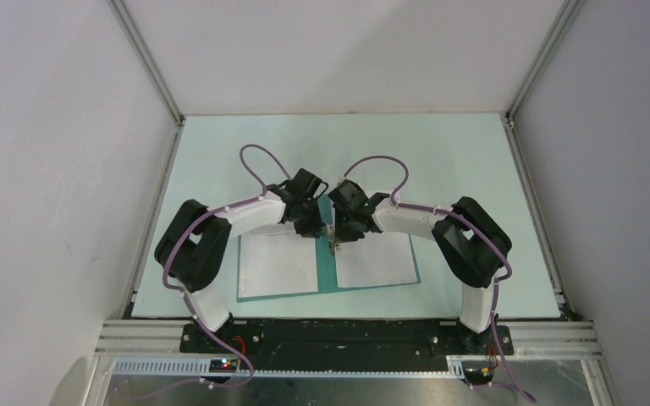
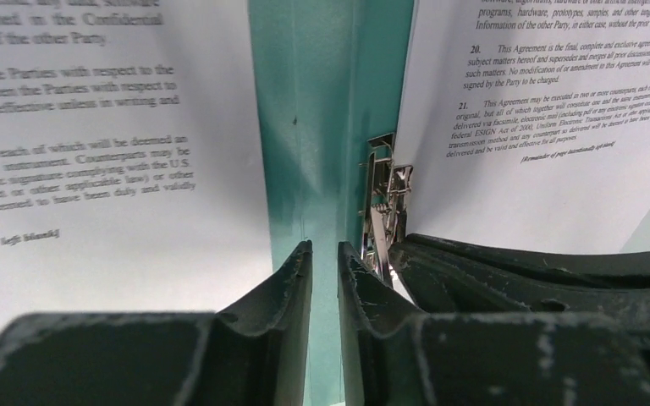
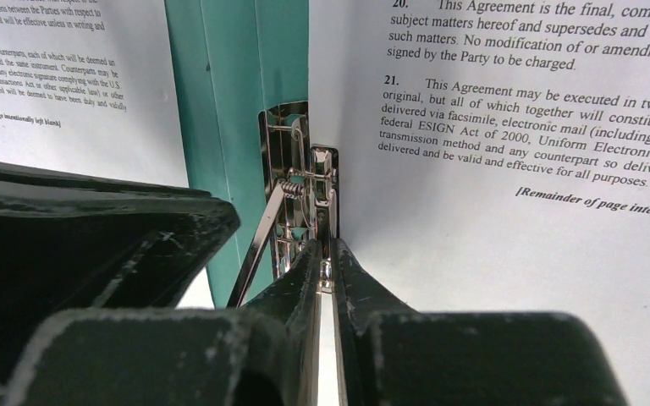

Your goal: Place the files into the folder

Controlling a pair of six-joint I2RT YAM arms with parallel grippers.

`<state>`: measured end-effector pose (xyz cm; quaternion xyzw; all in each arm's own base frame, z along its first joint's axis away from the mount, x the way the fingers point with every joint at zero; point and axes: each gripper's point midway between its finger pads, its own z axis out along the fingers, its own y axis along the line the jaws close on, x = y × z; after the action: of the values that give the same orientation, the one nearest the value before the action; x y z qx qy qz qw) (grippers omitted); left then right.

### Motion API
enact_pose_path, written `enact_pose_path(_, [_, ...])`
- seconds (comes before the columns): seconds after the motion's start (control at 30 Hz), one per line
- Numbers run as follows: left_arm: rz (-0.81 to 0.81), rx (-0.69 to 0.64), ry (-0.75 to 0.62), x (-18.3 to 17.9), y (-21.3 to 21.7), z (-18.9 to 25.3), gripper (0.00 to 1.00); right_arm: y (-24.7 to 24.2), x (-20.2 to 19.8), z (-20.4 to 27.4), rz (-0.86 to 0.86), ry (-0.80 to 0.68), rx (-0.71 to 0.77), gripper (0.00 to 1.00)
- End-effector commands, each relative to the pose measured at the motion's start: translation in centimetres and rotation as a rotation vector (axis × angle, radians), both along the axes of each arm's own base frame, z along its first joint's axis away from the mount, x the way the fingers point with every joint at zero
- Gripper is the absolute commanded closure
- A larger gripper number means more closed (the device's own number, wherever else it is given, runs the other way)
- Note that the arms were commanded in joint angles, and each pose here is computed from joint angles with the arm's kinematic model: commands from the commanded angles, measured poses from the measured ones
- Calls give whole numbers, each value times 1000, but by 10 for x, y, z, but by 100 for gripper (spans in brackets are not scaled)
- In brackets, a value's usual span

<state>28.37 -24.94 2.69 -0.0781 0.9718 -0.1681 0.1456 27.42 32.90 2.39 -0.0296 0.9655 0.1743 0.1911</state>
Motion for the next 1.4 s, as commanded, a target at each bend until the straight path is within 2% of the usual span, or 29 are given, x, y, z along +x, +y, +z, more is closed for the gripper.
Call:
enact_pose_path(0.0, [28,-28,-62,10,6,25,77,-13,-4,-15,-12,21,-54,90])
enact_pose_path(0.13, [27,-61,-57,13,-3,32,75,-14,-4,-15,-14,20,-55,90])
enact_pose_path(0.33, [19,-98,-36,20,-16,33,64,-14,-4,-14,-15,20,-54,90])
enact_pose_path(0.43, [18,-99,-24,21,-18,29,63,-13,-4,-14,-15,19,-52,90])
enact_pose_path(0.57, [15,-90,-6,19,-17,21,66,-13,-4,-15,-15,21,-53,90])
enact_pose_path(0.9, [-1,-68,23,9,-16,6,83,-12,-4,-14,-13,18,-47,90])
enact_pose_path(1.37, [7,-36,42,3,-12,-8,87,-10,-2,2,-13,5,-11,88])
